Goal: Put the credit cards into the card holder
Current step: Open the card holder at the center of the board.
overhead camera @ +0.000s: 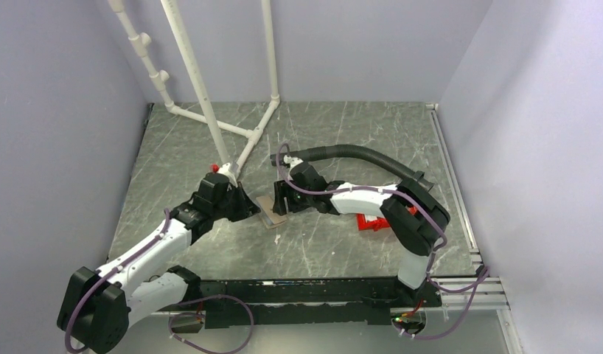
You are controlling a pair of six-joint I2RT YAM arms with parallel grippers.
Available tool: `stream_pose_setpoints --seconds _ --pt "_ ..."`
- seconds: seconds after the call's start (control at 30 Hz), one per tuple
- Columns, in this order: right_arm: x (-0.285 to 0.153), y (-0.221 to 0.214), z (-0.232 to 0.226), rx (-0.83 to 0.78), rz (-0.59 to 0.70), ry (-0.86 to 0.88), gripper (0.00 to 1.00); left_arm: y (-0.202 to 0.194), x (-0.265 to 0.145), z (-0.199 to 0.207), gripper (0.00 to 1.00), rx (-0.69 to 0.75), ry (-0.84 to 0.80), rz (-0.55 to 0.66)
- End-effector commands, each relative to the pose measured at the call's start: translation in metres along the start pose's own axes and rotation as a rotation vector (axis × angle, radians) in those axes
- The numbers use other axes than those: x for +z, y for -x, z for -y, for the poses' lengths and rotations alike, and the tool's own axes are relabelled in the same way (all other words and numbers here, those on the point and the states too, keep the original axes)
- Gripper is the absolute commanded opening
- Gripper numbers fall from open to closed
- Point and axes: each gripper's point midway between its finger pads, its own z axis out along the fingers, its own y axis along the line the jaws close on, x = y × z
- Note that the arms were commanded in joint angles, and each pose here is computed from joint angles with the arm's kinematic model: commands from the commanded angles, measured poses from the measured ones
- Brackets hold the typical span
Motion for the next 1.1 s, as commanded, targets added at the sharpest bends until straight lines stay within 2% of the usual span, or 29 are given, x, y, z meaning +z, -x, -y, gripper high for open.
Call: stream_pose_setpoints --seconds 0.0,0.07,0.13,0.33,0.4,0.5,0.63,0.73,0.77,0.83,0.97,1.03,1.07 --pt "-0.033 0.017 0.007 -0.219 0.04 -0.062 0.71 0.024 -0.005 0.041 0.0 0.08 -0.156 0.041" --pt "-0.043 0.018 -0.018 -0.299 0.091 0.058 0.8 0.023 -0.003 0.043 0.0 0.082 -0.165 0.029" --pt "-0.046 0.02 -0.029 -0.311 0.123 0.106 0.84 0.022 -0.001 0.045 0.0 0.081 -0.175 0.022" --pt "-0.051 0.027 -0.031 -0.288 0.182 0.109 0.84 0.025 -0.01 0.052 0.0 0.099 -0.201 0.038" --pt "-0.045 0.025 -0.032 -0.296 0.152 0.115 0.81 0.026 -0.013 0.052 0.0 0.103 -0.196 0.042" --pt "-0.034 0.024 -0.025 -0.266 0.123 0.07 0.7 0.025 -0.012 0.047 0.0 0.106 -0.173 0.038" --pt "-0.031 0.025 -0.023 -0.259 0.13 0.061 0.61 0.02 -0.011 0.039 0.0 0.092 -0.14 0.024" --pt "-0.029 0.025 -0.007 -0.219 0.135 -0.026 0.46 0.014 -0.011 0.029 0.0 0.085 -0.097 0.004" --pt "-0.03 0.024 0.0 -0.2 0.133 -0.059 0.4 0.012 -0.011 0.022 0.0 0.073 -0.062 -0.004" --pt "-0.034 0.025 0.016 -0.15 0.159 -0.149 0.21 0.003 -0.012 -0.004 0.0 0.03 0.077 -0.034" --pt "-0.037 0.017 0.012 -0.07 0.176 -0.105 0.09 -0.023 -0.016 -0.061 0.0 -0.056 0.376 -0.125" --pt "-0.032 0.012 0.012 -0.02 0.156 -0.098 0.0 -0.037 -0.015 -0.076 0.0 -0.086 0.434 -0.164" --pt "-0.031 0.011 0.013 0.005 0.149 -0.1 0.0 -0.041 -0.013 -0.079 0.0 -0.099 0.449 -0.175"
